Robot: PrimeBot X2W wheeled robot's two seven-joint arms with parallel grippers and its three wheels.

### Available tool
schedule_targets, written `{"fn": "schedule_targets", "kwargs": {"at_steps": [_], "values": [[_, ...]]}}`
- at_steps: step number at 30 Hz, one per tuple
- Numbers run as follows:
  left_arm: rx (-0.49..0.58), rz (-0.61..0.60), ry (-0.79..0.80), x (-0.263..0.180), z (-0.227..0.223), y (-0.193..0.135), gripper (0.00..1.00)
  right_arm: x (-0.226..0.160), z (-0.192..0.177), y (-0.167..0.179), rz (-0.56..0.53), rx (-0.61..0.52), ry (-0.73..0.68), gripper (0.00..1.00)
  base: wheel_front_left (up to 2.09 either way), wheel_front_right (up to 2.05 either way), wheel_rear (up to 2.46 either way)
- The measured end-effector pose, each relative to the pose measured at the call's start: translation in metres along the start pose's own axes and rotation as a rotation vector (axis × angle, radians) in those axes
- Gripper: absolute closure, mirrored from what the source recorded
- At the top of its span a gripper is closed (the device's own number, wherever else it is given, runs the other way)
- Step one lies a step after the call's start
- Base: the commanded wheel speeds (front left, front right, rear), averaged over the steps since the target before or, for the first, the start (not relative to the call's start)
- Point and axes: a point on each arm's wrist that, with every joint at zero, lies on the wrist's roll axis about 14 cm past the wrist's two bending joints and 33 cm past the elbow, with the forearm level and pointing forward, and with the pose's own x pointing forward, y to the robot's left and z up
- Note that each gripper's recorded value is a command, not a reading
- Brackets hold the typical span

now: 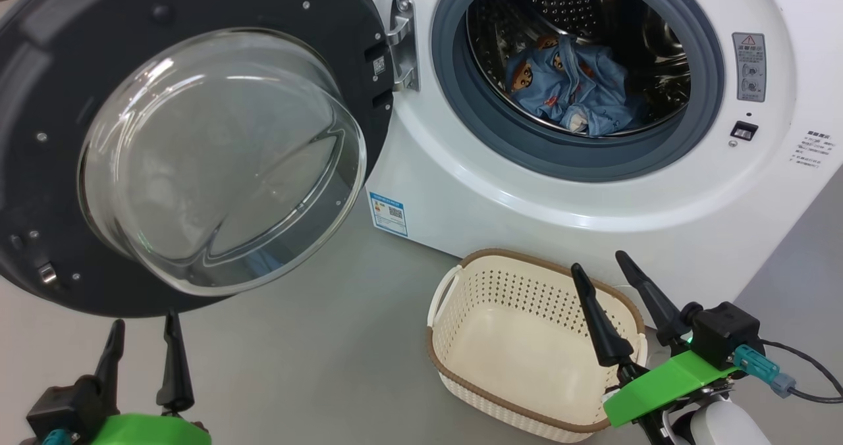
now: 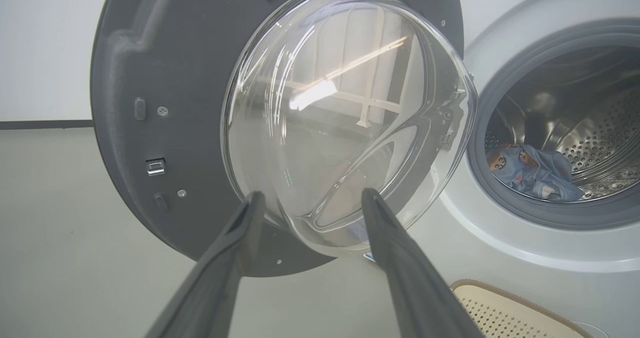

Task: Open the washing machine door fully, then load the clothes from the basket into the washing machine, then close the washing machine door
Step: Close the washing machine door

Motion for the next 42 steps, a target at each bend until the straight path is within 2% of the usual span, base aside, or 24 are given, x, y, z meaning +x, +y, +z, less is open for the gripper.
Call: {"fn": "schedule_targets", "kwargs": {"at_steps": [5, 6, 7, 8, 12, 17, 23, 27, 30, 32, 33, 36, 39, 42], "values": [[0.022, -0.006, -0.025, 0.004, 0.010, 0.003, 0.02, 0.001, -0.001, 0.000, 0.000, 0.002, 0.003, 0.00, 0.00, 0.00, 0.00], [0.029, -0.008, -0.036, 0.006, 0.014, 0.004, 0.48, 0.001, -0.002, -0.001, 0.000, 0.003, 0.003, 0.00, 0.00, 0.00, 0.00], [0.036, -0.011, -0.051, 0.008, 0.019, 0.005, 0.81, 0.001, -0.002, -0.001, 0.000, 0.003, 0.004, 0.00, 0.00, 0.00, 0.00], [0.045, -0.016, -0.071, 0.012, 0.027, 0.005, 1.00, 0.001, -0.002, -0.001, 0.000, 0.004, 0.004, 0.00, 0.00, 0.00, 0.00], [0.057, -0.029, -0.175, 0.027, 0.065, 0.011, 1.00, 0.002, -0.003, -0.001, 0.002, 0.005, 0.006, 0.00, 0.00, 0.00, 0.00], [0.015, -0.062, -0.353, 0.049, 0.138, 0.012, 1.00, 0.002, -0.005, -0.003, -0.001, 0.006, 0.011, 0.00, 0.00, 0.00, 0.00], [-0.029, -0.055, -0.518, 0.066, 0.211, 0.030, 1.00, -0.001, -0.009, -0.009, -0.015, 0.009, 0.018, 0.00, 0.00, 0.00, 0.00], [-0.157, 0.009, -0.534, 0.083, 0.226, 0.059, 1.00, -0.004, -0.012, -0.018, -0.032, 0.000, 0.028, 0.00, 0.00, 0.00, 0.00], [-0.343, 0.077, -0.524, 0.098, 0.226, 0.089, 1.00, -0.006, -0.012, -0.025, -0.045, -0.005, 0.030, 0.00, 0.00, 0.00, 0.00], [-0.425, 0.118, -0.490, 0.107, 0.220, 0.107, 1.00, -0.006, -0.012, -0.028, -0.052, -0.006, 0.029, 0.00, 0.00, 0.00, 0.00], [-0.504, 0.145, -0.483, 0.110, 0.216, 0.118, 1.00, -0.006, -0.011, -0.029, -0.054, -0.007, 0.026, 0.00, 0.00, 0.00, 0.00], [-0.624, 0.208, -0.423, 0.119, 0.199, 0.142, 1.00, -0.007, -0.013, -0.036, -0.065, -0.016, 0.030, 0.00, 0.00, 0.00, 0.00], [-0.756, 0.246, -0.385, 0.129, 0.187, 0.155, 1.00, -0.012, -0.018, -0.047, -0.084, -0.024, 0.046, 0.00, 0.00, 0.00, 0.00], [-0.835, 0.276, -0.342, 0.139, 0.173, 0.161, 1.00, -0.014, -0.021, -0.057, -0.099, -0.038, 0.057, 0.00, 0.00, 0.00, 0.00]]}}
